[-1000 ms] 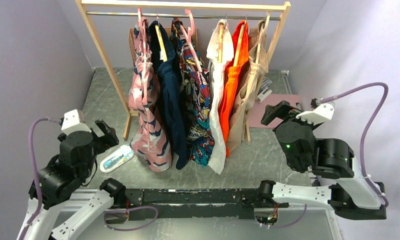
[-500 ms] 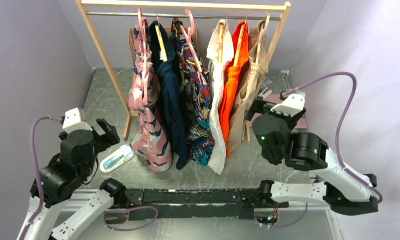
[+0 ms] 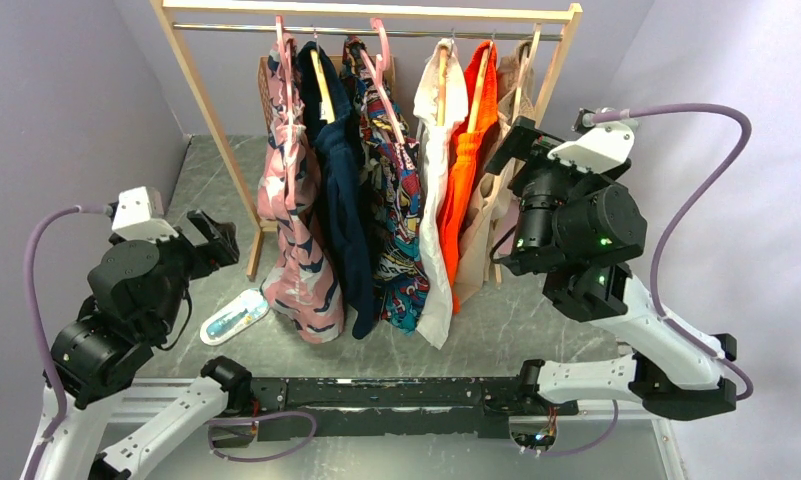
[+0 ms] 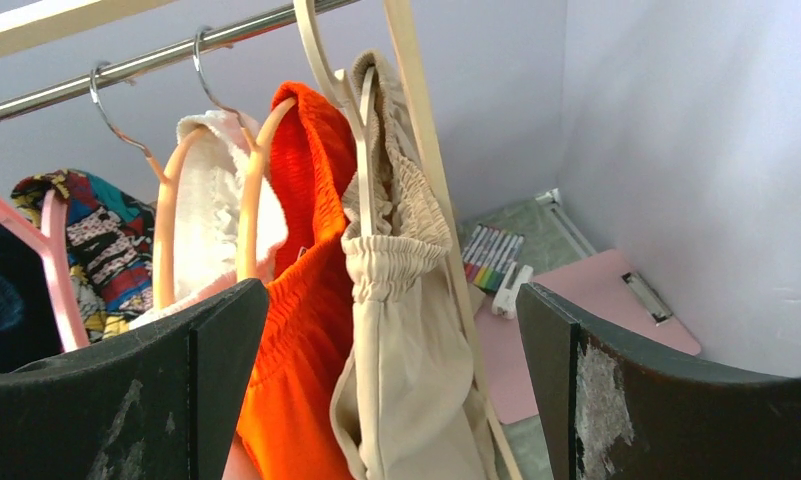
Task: Place the shorts on the hanger
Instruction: Reset both arms
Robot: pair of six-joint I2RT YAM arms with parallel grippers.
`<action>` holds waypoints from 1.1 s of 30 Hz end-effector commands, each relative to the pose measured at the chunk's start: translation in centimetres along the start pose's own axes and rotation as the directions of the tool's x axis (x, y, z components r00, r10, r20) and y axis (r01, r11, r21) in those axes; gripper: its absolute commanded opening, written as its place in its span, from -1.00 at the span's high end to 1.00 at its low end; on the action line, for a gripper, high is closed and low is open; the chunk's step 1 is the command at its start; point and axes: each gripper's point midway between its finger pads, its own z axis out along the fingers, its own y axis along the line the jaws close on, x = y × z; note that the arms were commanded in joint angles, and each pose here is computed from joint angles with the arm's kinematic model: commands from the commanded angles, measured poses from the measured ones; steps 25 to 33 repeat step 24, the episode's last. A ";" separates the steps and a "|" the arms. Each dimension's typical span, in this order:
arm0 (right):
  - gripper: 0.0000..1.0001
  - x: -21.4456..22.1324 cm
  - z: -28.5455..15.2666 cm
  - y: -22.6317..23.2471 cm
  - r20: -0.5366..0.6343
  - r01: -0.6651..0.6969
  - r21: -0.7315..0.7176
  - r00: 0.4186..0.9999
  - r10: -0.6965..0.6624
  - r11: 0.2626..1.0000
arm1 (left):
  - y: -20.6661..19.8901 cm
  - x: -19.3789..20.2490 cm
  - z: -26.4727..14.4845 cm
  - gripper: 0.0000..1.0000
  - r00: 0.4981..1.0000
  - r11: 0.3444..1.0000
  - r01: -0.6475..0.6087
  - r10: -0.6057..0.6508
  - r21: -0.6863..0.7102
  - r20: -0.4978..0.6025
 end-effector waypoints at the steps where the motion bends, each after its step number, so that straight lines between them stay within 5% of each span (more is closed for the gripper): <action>1: -1.00 -1.5 0.3 -1.8 0.024 -0.047 0.021 0.999 0.046 0.999 | -1.7 -2.8 -0.5 -0.96 0.997 0.997 0.039 -0.044 0.073 0.061; 14: -1.00 2.6 0.3 -1.5 -0.017 0.180 0.066 0.984 -0.179 0.981 | -0.6 -2.5 -1.1 -0.99 0.992 0.994 0.106 -0.108 0.036 0.065; 33: -1.00 2.4 1.4 0.4 0.020 0.190 0.097 0.981 -0.192 0.977 | -0.1 -2.6 -1.2 -1.00 0.993 0.996 0.094 -0.094 0.012 0.069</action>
